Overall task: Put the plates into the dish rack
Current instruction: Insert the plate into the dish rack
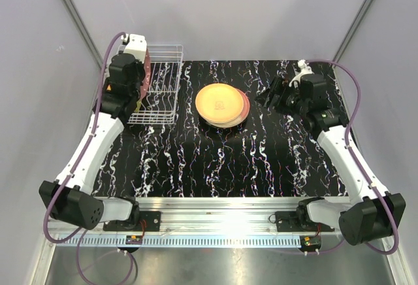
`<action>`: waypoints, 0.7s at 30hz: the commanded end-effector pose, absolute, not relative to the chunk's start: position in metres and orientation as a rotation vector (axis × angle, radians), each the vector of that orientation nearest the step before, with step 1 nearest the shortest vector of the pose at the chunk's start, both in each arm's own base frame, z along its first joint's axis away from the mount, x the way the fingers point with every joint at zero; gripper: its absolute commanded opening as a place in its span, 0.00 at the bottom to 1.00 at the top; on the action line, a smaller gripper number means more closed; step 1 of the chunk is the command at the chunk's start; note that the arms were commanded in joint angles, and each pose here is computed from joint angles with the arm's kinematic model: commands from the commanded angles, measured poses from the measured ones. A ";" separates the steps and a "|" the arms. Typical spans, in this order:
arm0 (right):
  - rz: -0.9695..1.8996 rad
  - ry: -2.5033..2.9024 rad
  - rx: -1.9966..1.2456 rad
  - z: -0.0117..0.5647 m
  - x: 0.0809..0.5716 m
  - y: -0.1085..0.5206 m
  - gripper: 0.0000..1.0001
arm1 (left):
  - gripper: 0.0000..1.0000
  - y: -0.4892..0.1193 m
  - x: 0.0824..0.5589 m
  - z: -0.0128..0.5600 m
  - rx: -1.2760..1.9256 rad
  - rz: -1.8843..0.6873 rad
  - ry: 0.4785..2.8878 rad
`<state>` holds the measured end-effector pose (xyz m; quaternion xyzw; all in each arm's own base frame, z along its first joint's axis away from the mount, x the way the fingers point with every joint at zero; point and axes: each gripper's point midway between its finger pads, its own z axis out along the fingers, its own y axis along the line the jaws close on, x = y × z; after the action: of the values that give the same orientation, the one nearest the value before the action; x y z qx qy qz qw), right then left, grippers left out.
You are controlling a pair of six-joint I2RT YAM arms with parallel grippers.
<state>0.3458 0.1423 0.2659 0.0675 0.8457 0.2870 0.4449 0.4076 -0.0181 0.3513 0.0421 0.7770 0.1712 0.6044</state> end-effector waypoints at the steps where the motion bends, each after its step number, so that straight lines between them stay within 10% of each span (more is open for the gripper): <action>1: 0.647 2.048 0.107 0.269 0.346 0.136 0.89 | 0.00 -0.013 0.419 0.423 0.026 0.430 1.544; 21: 0.643 2.053 0.053 0.246 0.344 0.137 0.93 | 0.00 -0.011 0.464 0.365 0.084 0.692 1.666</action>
<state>0.3428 0.1364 0.2311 0.0400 0.8567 0.2597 0.4439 0.4531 -0.0157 0.2962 0.0984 0.7905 0.2771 0.5372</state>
